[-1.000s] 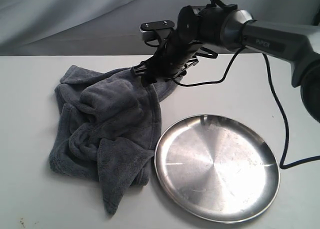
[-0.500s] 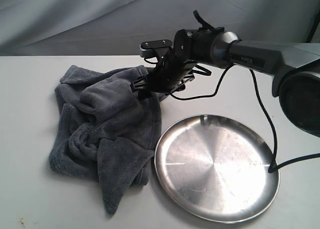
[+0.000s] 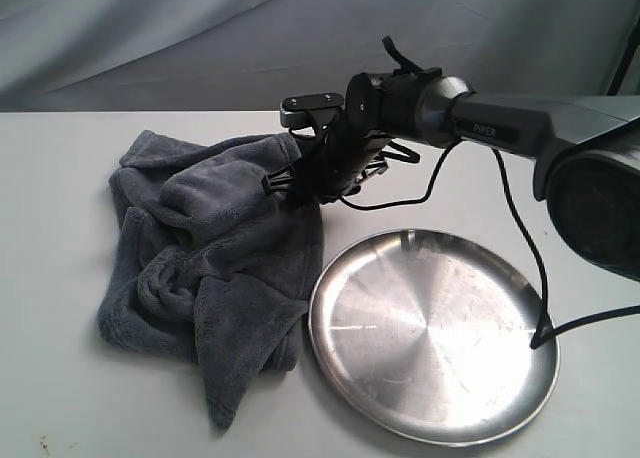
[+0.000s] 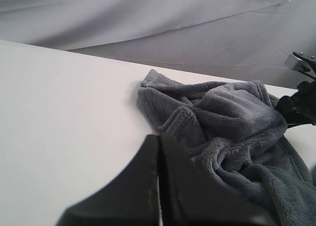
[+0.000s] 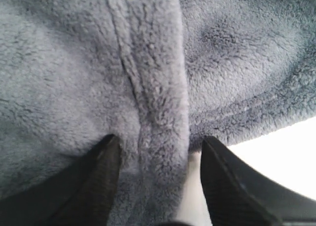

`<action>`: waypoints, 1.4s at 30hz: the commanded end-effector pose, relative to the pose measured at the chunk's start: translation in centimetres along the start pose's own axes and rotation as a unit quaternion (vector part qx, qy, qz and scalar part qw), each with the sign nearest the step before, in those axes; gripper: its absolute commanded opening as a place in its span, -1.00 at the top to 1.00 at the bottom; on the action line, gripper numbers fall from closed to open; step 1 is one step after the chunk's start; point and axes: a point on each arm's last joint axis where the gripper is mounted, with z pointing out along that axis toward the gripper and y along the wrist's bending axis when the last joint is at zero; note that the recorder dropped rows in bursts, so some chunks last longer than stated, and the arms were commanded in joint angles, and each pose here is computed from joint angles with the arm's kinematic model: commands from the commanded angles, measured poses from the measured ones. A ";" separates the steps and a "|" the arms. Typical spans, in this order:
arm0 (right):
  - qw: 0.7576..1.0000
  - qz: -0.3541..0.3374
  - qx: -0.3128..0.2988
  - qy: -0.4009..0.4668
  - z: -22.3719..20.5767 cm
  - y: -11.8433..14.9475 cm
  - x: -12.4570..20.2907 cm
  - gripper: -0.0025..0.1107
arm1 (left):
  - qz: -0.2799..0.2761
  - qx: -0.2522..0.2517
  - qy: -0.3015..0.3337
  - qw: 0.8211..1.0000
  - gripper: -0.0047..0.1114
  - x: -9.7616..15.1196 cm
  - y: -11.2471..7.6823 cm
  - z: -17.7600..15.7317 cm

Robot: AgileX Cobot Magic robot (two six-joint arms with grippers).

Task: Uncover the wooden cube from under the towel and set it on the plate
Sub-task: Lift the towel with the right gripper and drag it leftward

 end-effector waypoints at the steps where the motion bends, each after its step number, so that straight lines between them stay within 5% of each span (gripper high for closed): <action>1: 1.000 0.001 -0.003 -0.004 -0.1 0.0 -0.1 0.35 | 0.000 0.004 -0.002 1.000 0.92 0.1 0.0 0.0; 11: 0.999 0.020 -0.045 0.014 -0.4 0.8 0.2 0.96 | -0.001 0.004 -0.002 1.000 0.92 0.1 0.0 0.0; 31: 0.980 -0.042 -0.097 -0.169 -15.1 4.2 -5.4 0.96 | 0.001 0.004 -0.002 1.000 0.92 0.1 0.0 0.0; 42: 0.948 -0.123 -0.184 -0.227 -16.8 11.5 -5.1 0.96 | 0.000 0.004 -0.002 1.000 0.92 0.1 0.0 0.0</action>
